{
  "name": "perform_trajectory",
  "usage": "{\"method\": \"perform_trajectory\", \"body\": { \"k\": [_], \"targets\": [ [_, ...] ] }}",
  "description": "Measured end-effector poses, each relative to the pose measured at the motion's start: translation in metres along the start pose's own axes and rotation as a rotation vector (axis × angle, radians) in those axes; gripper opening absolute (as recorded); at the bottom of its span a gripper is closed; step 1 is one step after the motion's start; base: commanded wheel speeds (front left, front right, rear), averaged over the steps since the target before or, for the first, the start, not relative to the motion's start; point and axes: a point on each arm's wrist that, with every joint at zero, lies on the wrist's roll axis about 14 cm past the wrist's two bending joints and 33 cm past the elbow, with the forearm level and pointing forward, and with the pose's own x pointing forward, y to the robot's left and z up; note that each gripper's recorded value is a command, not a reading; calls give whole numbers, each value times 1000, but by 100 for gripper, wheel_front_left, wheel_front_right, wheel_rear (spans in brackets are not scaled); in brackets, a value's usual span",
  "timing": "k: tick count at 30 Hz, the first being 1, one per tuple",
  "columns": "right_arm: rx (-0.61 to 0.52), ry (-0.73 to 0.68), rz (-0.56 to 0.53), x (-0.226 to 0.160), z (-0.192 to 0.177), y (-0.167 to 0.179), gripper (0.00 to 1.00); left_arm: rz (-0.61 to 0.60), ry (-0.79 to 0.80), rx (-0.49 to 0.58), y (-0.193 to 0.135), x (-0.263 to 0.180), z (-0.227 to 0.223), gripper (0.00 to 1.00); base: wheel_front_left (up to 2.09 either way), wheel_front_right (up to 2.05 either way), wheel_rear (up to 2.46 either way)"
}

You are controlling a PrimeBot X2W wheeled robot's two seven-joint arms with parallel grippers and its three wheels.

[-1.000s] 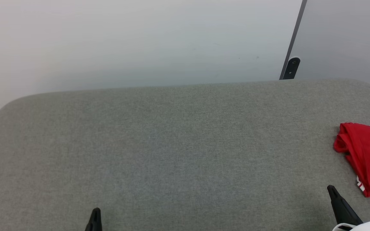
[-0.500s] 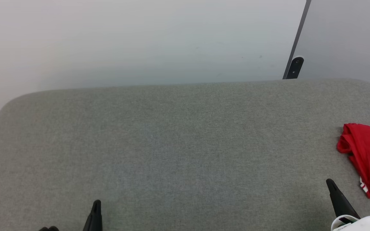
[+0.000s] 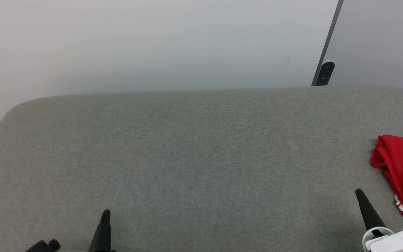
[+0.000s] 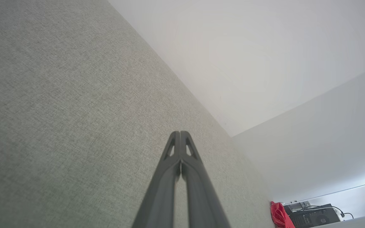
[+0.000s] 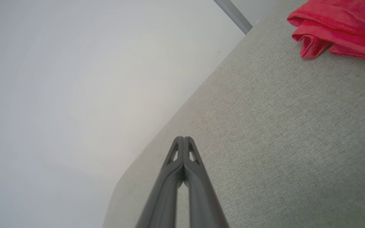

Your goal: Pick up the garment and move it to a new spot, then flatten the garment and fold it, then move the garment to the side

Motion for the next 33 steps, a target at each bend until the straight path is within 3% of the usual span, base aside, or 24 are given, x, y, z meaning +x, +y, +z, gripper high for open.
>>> {"method": "perform_trajectory", "body": {
  "k": [33],
  "targets": [
    [311, -24, 26, 20, -3, 8, 0, -20, -3, -357, -2, 19, 12, 0, 0, 0, 0]
  ]
}}
